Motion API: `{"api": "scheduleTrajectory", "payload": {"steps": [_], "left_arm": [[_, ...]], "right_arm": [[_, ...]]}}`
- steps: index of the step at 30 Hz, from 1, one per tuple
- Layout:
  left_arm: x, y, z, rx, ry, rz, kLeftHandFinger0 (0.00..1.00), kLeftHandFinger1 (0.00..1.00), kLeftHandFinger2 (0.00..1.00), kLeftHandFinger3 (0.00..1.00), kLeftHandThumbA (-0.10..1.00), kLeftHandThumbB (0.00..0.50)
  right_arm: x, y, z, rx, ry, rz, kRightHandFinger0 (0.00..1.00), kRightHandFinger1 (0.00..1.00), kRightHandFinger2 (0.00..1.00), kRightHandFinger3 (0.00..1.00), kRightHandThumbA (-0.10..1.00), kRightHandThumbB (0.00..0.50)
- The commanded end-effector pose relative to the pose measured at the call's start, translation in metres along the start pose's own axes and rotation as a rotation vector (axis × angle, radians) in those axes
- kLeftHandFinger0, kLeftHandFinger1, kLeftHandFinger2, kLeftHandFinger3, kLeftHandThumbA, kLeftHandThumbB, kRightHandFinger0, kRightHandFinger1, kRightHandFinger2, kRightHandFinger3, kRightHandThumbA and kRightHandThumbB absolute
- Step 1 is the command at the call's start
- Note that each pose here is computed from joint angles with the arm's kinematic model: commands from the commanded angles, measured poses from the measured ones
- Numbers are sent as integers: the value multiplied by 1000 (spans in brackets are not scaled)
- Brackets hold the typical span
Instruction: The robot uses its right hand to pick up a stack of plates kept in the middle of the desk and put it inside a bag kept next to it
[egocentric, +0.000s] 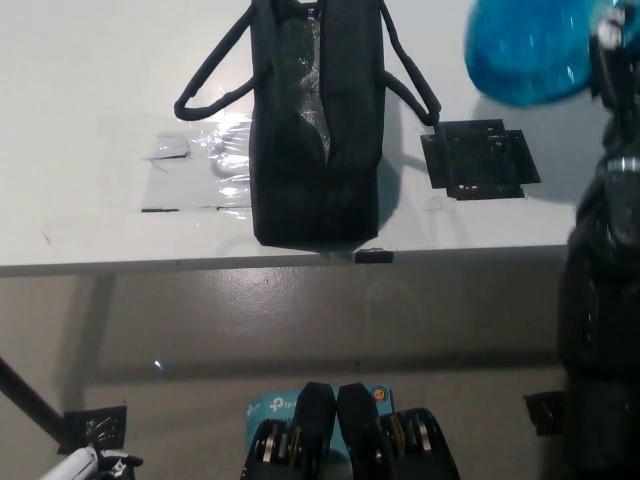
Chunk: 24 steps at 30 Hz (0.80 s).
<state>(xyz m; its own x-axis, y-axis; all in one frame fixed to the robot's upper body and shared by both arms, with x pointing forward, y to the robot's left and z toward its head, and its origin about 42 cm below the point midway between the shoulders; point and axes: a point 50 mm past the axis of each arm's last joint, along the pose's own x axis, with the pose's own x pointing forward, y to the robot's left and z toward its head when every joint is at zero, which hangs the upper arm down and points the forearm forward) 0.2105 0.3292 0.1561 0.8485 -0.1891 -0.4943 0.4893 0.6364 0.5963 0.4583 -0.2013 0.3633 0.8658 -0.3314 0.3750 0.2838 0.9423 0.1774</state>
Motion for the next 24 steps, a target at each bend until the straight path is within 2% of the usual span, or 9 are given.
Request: {"api": "scheduleTrajectory", "payload": {"steps": [1,7,11,15,17,18,19,21,24], "left_arm": [[-10,6,2,51,20,17,735,736,821,932,164,0],[-10,6,2,46,22,21,738,737,818,929,167,0],[-10,7,1,54,26,15,758,752,828,936,192,0],[-8,8,5,39,10,24,728,725,795,900,128,0],[-7,8,6,38,9,19,740,747,827,934,138,0],[-7,8,6,44,13,17,751,758,845,958,158,0],[-6,9,7,46,10,21,753,758,843,957,162,0],[-5,9,7,47,11,21,753,756,835,953,158,0],[-5,10,9,55,6,17,759,756,838,957,205,0]], "right_arm": [[11,67,152,427,-233,288,0,0,0,0,-100,229],[2,81,145,397,-210,335,0,0,4,0,-100,222],[-8,96,129,341,-199,405,0,0,60,0,-100,204],[-14,107,118,271,-179,454,0,0,34,0,-100,192],[-16,109,108,218,-192,478,0,0,43,0,-100,201],[-18,111,101,185,-186,476,0,0,24,0,-100,244],[-18,111,97,164,-182,476,0,0,0,0,-100,240],[-18,111,86,110,-177,486,0,0,0,0,-100,280],[-17,110,70,15,-233,470,0,0,0,0,-100,294]]}}
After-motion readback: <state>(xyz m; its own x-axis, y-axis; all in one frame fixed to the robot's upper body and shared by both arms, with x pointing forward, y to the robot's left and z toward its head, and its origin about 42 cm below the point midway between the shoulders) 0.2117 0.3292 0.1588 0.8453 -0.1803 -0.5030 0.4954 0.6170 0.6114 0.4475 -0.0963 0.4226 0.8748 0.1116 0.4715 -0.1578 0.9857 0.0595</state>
